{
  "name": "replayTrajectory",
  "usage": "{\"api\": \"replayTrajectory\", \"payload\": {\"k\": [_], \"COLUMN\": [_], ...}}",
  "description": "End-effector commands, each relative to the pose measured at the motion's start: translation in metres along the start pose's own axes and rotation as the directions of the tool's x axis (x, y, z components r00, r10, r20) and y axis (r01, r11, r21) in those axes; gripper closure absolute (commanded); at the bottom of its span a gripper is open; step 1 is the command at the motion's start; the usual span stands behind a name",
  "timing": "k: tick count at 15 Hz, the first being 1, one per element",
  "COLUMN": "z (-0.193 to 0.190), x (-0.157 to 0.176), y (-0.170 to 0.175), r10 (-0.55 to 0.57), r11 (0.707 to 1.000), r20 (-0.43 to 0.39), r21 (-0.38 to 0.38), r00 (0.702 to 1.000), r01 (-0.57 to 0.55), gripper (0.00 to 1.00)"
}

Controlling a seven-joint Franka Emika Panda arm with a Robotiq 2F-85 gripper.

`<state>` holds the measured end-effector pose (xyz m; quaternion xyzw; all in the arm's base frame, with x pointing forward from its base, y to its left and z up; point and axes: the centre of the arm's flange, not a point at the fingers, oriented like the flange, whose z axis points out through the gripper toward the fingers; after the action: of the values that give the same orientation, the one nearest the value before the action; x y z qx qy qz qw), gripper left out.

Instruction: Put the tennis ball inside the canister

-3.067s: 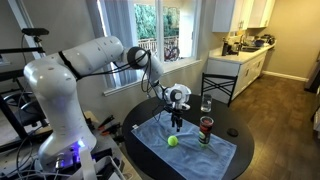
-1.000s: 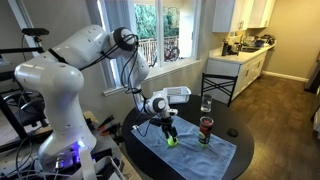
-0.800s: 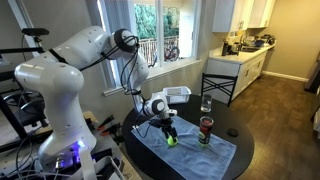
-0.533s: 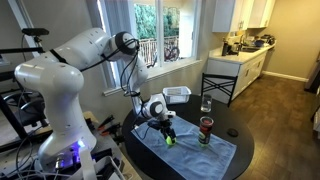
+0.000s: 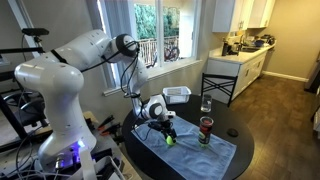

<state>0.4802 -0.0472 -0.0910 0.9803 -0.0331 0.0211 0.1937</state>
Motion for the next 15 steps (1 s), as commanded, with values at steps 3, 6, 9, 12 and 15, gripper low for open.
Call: {"api": "replayTrajectory", "payload": {"k": [3,6,9,12,15], "z": [-0.002,-0.002,-0.001,-0.019,-0.056], "x": [0.006,0.007,0.004,-0.002,-0.011], "y": [-0.002,-0.004,-0.002,0.002,0.013], "r10": [-0.05,-0.063,-0.064,-0.054,-0.011], "r11": [0.999,0.998,0.998,0.998,1.0], "r20": [-0.043,-0.051,-0.05,-0.09,-0.182], "r21": [0.02,0.023,0.021,0.022,0.024], "r00": [0.998,0.997,0.997,0.994,0.983], "r01": [0.05,0.064,0.065,0.056,0.016], "gripper": [0.0,0.33,0.53,0.59,0.61]}}
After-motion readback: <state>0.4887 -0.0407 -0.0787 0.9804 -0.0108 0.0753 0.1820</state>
